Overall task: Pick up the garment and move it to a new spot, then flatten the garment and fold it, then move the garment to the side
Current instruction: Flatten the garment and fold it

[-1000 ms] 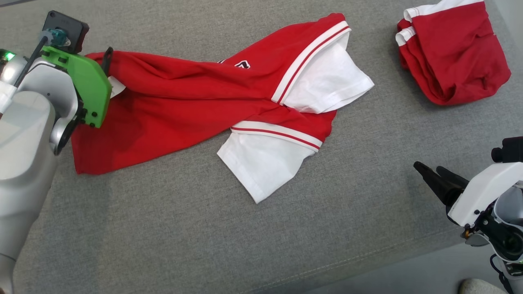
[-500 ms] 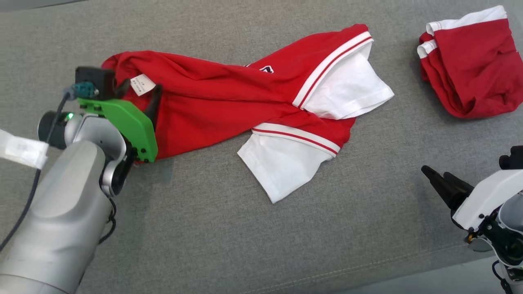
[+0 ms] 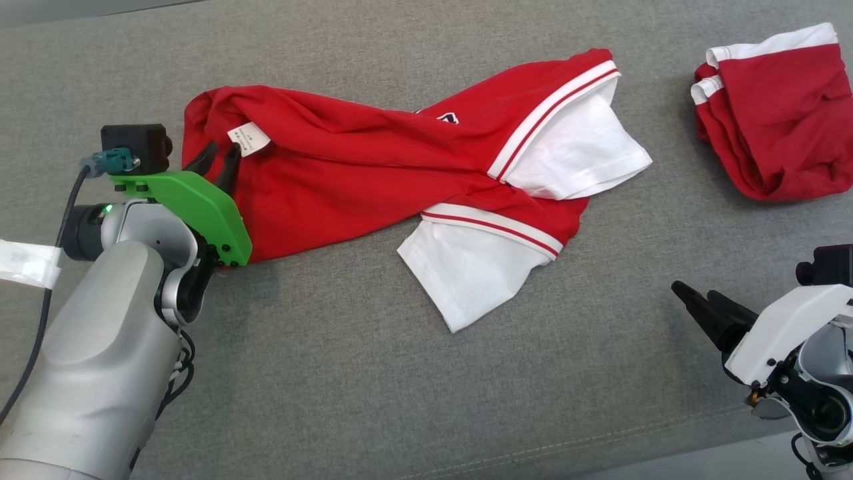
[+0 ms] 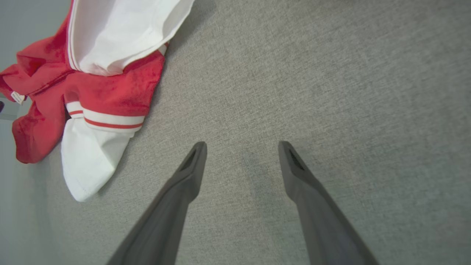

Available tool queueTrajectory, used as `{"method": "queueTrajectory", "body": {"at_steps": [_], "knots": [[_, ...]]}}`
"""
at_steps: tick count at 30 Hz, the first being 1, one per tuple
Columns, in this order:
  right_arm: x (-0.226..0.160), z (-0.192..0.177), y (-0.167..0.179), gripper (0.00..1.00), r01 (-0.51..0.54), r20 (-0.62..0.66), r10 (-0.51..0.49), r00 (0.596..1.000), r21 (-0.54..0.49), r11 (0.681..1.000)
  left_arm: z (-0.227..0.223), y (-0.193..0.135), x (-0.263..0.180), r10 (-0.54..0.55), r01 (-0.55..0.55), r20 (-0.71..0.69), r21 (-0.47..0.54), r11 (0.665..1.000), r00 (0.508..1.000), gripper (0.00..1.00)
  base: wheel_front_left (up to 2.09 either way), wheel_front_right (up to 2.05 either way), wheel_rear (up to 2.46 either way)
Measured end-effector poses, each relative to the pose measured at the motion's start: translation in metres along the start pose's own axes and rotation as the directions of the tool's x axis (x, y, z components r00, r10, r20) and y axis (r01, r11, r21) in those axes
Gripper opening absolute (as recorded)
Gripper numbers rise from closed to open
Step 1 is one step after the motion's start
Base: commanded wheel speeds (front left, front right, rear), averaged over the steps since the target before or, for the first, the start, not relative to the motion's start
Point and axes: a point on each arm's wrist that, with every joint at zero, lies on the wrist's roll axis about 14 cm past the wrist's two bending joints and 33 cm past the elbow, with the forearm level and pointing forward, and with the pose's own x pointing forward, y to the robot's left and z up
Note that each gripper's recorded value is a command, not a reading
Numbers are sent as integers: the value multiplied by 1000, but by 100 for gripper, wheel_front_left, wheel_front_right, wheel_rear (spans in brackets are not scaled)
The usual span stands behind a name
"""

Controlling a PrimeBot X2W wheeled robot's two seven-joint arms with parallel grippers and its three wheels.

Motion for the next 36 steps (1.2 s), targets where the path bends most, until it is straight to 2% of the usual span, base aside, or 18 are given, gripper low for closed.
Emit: {"method": "queueTrajectory", "body": {"at_steps": [10, 19, 21, 25, 29, 32, 36], "knots": [[-7, -1, -13, 100, 37, 13, -37, 999, 43, 998, -17, -7, 12, -19, 15, -64, -61, 998, 998, 33, 0, 0, 0], [-8, 1, -18, 100, 51, 26, -52, 998, 52, 997, -23, -1, 15, 2, -8, -86, -70, 997, 996, 36, 0, 0, 0], [-8, 1, -19, 100, 53, 26, -54, 998, 53, 997, -24, 0, 15, 6, -13, -90, -71, 997, 996, 41, 0, 0, 0], [-9, 1, -19, 100, 54, 27, -55, 998, 53, 997, -25, 0, 15, 7, -14, -93, -71, 997, 996, 43, 0, 0, 0], [-9, 5, -19, 100, 50, 41, -52, 998, 42, 998, -26, 1, 16, 10, -17, -96, -71, 997, 995, 50, 0, 0, 0], [-9, 14, -18, 100, 48, 73, -49, 996, 23, 999, -25, 1, 17, 14, -21, -93, -76, 997, 996, 64, 0, 0, 0], [-12, 31, -15, 100, 46, 138, -43, 989, -16, 999, -24, -1, 19, 12, -19, -91, -78, 997, 996, 64, 0, 0, 0]]}}
